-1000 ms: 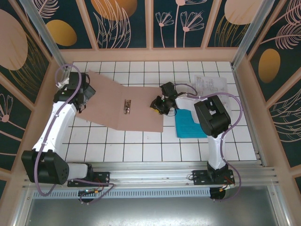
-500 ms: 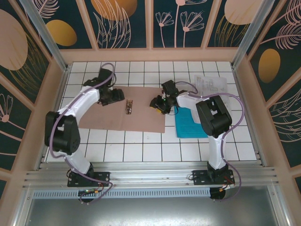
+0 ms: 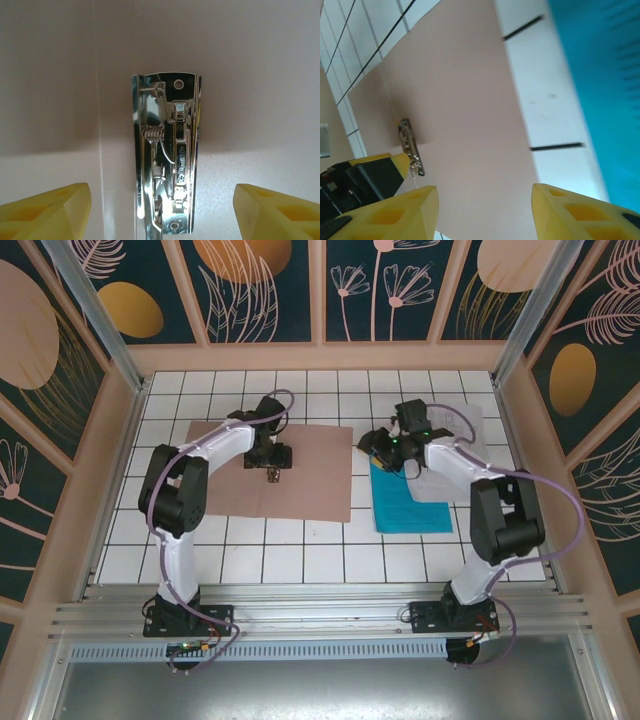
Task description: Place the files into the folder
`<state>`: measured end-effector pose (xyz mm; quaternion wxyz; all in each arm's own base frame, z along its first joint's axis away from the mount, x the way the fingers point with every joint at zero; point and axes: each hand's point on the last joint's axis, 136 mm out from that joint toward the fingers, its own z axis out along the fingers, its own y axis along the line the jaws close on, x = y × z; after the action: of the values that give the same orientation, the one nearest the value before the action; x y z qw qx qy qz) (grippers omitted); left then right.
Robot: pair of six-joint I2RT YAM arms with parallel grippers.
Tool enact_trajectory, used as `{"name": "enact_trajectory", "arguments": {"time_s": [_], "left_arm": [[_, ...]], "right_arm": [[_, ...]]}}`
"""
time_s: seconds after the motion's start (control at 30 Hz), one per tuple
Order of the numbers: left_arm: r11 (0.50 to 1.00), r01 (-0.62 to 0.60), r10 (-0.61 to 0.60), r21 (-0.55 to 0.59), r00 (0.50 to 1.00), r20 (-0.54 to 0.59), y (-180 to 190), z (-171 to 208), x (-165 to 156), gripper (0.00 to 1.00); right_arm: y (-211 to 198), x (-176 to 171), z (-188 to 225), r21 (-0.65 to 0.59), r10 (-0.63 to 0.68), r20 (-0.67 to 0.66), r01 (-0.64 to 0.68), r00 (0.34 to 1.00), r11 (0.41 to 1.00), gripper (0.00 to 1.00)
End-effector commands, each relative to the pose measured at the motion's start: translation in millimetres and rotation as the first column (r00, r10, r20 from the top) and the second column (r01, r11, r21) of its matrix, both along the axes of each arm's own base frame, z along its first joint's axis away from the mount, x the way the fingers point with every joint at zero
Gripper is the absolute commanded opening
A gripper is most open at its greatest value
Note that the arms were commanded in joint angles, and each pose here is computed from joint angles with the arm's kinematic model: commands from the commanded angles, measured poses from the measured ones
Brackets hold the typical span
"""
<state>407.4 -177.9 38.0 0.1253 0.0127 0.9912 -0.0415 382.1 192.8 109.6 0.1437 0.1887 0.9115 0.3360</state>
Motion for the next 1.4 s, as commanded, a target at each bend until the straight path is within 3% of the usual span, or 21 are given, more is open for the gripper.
{"name": "enact_trajectory", "arguments": {"time_s": [0.0,0.5,0.9,1.37], "left_arm": [[0.998,0.053,-0.051,0.046,0.998,-0.024,-6.3,-11.6,-3.1,0.75],[0.98,0.111,-0.094,0.165,0.99,-0.104,-25.0,-57.2,-41.1,0.74],[0.992,0.1,-0.092,0.073,0.99,-0.107,-60.3,-53.5,-48.8,0.73],[0.996,0.065,-0.071,-0.055,0.992,-0.105,-105.2,-48.9,-55.9,0.7]], "right_arm": [[-27.5,-16.5,-8.3,-0.038,-0.051,-0.021,0.051,0.998,0.998,0.54],[-100.4,-62.9,-53.2,-0.15,-0.257,-0.107,0.24,0.96,0.959,0.53],[-157.1,-93.1,-66.1,-0.28,-0.42,-0.117,0.376,0.9,0.883,0.53],[-150.9,-117.5,-101.2,-0.257,-0.392,-0.202,0.338,0.897,0.905,0.53]]}}
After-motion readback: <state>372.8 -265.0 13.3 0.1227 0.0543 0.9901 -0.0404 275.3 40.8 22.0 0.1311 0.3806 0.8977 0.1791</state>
